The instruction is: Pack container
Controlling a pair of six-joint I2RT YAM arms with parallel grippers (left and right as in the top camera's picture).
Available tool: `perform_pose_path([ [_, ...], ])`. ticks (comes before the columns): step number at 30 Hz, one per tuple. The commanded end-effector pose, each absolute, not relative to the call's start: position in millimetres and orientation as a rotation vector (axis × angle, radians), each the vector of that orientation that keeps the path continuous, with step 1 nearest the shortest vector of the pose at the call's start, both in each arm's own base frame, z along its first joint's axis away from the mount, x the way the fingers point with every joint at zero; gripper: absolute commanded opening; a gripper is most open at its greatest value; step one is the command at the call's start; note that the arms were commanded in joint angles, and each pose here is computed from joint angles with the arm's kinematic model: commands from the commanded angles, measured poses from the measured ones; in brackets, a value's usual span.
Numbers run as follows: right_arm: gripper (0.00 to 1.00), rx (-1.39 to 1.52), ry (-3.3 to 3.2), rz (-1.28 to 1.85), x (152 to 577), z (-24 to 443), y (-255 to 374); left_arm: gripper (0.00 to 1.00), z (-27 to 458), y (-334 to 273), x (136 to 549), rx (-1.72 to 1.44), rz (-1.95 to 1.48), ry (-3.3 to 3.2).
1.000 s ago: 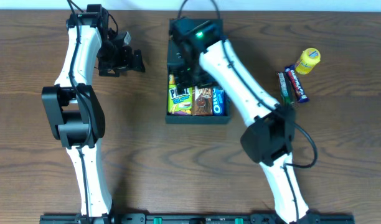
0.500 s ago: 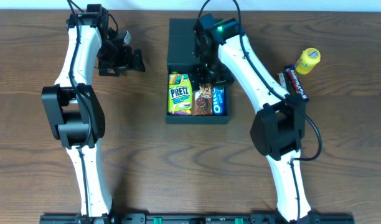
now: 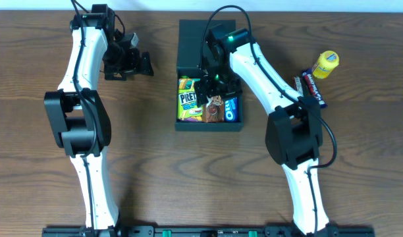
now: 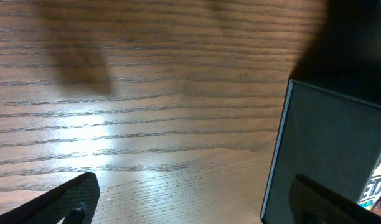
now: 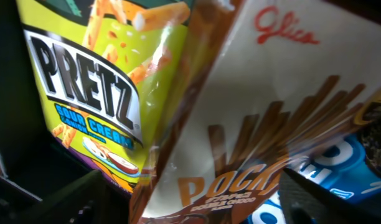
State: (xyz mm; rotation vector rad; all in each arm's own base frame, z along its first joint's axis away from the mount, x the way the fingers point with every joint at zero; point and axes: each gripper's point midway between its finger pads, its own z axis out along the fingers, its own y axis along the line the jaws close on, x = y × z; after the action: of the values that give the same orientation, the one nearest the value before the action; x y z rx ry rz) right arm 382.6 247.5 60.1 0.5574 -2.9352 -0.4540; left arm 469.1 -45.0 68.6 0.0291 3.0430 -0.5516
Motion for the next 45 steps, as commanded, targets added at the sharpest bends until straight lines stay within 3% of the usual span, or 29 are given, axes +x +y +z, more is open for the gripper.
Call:
perform_pose_path([
  [1, 0.85, 0.579, -2.908, -0.511, 378, 62, 254, 0.98, 71, -44, 472, 0.062, -0.543, 3.031],
  [9, 0.9, 0.487, -2.92, -0.304, 374, 58, 229, 0.98, 71, -44, 472, 0.062, -0.543, 3.031],
  [31, 0.91, 0.54, -2.954, -0.331, 383, 43, 234, 0.97, 71, -44, 473, 0.063, -0.542, 3.028],
  [37, 0.66, 0.549, -2.976, -0.348, 388, 43, 238, 0.97, 71, -44, 473, 0.063, -0.541, 3.025],
  [45, 0.6, 0.527, -2.95, -0.409, 385, 53, 240, 0.97, 71, -44, 473, 0.064, -0.541, 3.025],
])
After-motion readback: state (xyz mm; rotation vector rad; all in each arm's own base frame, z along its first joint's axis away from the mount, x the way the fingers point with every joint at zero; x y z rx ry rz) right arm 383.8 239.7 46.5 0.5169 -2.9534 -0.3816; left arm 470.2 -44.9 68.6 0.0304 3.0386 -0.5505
